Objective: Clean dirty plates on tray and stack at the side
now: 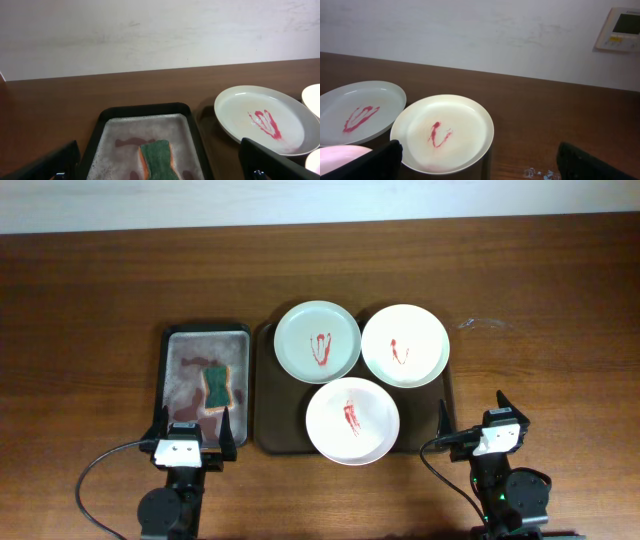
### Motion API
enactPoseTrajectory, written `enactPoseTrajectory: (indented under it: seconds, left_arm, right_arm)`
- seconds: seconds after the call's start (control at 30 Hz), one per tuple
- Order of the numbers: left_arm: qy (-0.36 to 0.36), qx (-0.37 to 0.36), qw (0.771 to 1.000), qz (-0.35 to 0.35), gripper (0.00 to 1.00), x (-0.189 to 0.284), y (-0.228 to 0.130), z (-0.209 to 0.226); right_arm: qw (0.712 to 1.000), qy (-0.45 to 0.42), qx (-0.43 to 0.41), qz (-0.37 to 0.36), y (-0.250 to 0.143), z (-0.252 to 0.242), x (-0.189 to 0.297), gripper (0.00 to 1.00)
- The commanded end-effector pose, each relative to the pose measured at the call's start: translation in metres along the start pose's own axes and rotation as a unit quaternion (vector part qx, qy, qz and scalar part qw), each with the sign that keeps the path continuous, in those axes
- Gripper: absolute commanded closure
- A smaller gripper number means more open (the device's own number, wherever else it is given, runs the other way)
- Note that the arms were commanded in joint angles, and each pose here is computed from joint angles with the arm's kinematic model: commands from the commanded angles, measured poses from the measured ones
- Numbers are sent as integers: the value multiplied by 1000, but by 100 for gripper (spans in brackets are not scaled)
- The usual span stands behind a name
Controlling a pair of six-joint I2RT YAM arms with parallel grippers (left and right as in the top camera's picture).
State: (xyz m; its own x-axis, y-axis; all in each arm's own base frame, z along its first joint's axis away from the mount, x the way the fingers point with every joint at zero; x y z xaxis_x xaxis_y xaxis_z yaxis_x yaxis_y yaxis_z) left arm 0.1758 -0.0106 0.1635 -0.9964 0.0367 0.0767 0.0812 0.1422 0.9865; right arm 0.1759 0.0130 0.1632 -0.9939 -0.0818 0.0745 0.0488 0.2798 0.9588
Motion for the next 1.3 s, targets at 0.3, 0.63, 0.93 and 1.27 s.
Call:
enactPoseTrajectory:
  seconds: [0.3,0.63,0.93,1.27]
  left_arm:
    - [-1,-8,1000,0,1,0,-1,0]
    - [13,-6,1000,-14,1,2,10,2]
    - [54,18,995,82,1,7,46,2]
    - [33,28,946,323,1,-39,60,-16]
  right_arm:
    - [1000,6,5,-4,0,2,0,1]
    - [999,2,-12,-37,22,-3,3,1]
    - [993,59,-42,88,55,-8,1,1]
    - [927,207,-85,302,71,7,-44,1]
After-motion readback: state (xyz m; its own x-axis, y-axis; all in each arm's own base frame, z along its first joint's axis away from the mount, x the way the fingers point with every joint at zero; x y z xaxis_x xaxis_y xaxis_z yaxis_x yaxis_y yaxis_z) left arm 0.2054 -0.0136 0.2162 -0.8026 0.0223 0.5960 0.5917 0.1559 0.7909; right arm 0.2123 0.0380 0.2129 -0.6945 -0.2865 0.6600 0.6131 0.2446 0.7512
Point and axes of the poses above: each gripper's point midway between its finger pads, its own x axis back along the fingers, its own z axis along the line the jaws close on, y = z × x, the point moved 7 cm from there along x, back along the fingers, and after that the axes turned 11 degrees about x, right-handed, at the moved point
